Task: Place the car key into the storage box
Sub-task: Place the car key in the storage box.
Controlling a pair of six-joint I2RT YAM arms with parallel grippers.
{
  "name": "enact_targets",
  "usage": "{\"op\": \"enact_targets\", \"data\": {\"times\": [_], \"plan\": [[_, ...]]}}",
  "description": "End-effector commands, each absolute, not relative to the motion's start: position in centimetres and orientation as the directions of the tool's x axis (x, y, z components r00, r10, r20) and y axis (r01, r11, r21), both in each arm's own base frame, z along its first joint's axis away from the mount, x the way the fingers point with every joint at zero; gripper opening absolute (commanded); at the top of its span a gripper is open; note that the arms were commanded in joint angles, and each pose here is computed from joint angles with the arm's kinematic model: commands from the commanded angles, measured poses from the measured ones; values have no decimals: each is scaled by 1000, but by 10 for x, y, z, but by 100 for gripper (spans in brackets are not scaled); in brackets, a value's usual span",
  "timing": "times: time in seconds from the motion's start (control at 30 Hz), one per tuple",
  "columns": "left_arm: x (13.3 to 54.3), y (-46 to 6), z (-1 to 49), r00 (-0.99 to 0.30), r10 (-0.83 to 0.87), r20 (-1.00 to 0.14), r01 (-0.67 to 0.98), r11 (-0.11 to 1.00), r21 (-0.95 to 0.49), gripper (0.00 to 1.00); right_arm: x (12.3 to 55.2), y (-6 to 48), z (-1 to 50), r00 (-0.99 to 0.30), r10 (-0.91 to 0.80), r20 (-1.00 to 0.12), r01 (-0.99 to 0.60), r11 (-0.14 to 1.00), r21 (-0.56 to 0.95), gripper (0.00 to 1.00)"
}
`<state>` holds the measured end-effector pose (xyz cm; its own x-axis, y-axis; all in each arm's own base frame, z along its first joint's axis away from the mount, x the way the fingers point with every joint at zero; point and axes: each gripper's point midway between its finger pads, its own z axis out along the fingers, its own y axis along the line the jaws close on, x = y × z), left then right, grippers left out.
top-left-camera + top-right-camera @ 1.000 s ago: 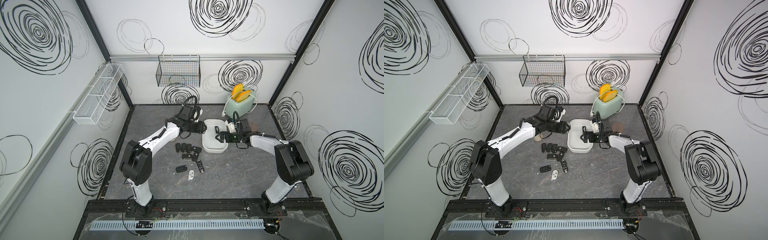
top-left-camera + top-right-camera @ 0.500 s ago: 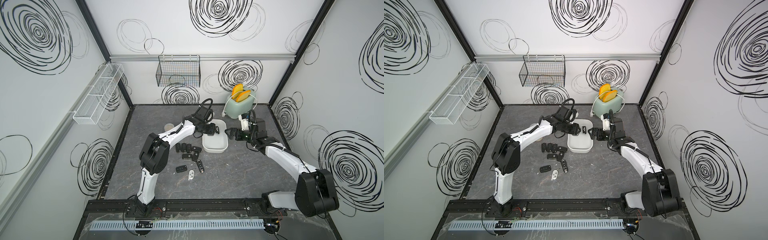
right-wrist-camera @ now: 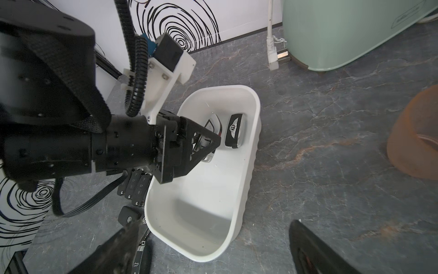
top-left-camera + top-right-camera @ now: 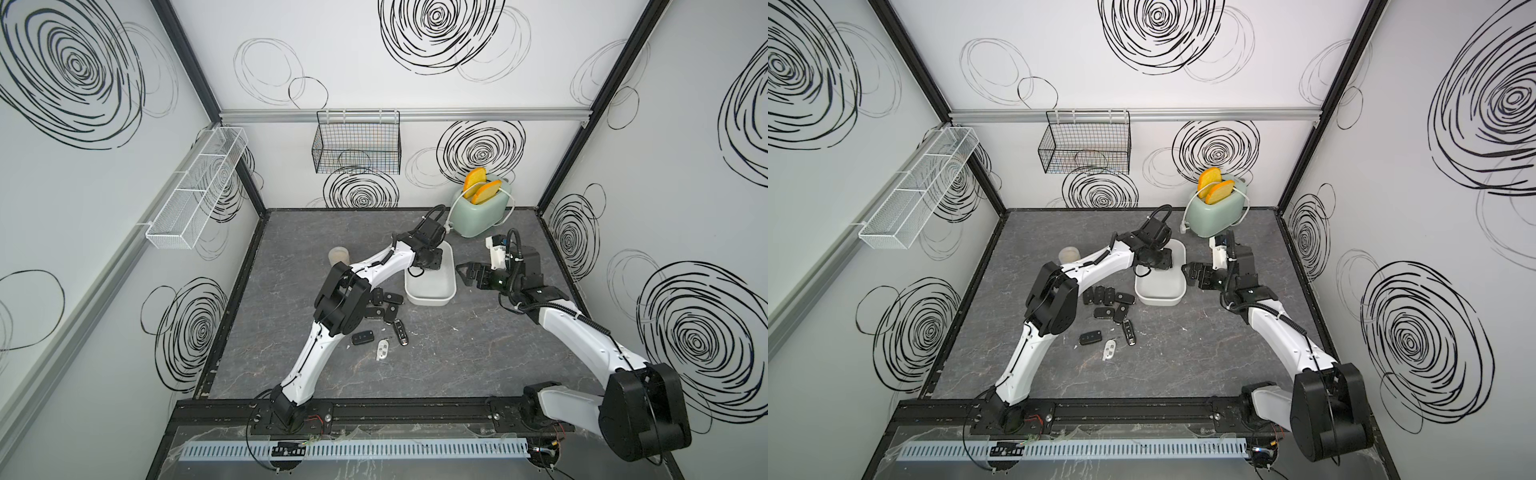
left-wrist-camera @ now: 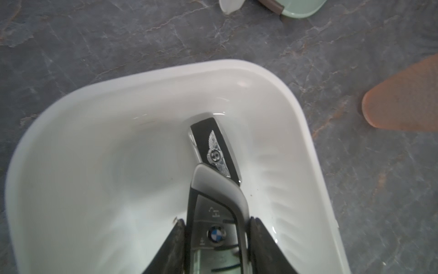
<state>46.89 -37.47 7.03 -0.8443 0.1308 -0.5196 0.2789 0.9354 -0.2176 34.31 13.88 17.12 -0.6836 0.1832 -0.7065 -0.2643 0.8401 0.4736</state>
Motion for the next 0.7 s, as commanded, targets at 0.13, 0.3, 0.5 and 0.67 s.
{"op": "enact_targets", "data": {"times": [0.13, 0.3, 0.5, 0.67], "plan": [[491, -356, 59, -851, 28, -525, 155, 968, -199, 38, 341, 139, 178, -667, 197, -719, -278, 829, 485, 99], [496, -353, 50, -855, 34, -518, 147, 973, -178, 38, 342, 140, 178, -659, 195, -726, -289, 826, 484, 99], [494, -352, 42, -859, 53, -509, 153, 976, -156, 45, 341, 141, 171, -661, 175, -729, -301, 828, 472, 99], [493, -353, 40, -862, 52, -503, 154, 975, -163, 54, 339, 143, 172, -666, 163, -728, -312, 825, 471, 99]]}}
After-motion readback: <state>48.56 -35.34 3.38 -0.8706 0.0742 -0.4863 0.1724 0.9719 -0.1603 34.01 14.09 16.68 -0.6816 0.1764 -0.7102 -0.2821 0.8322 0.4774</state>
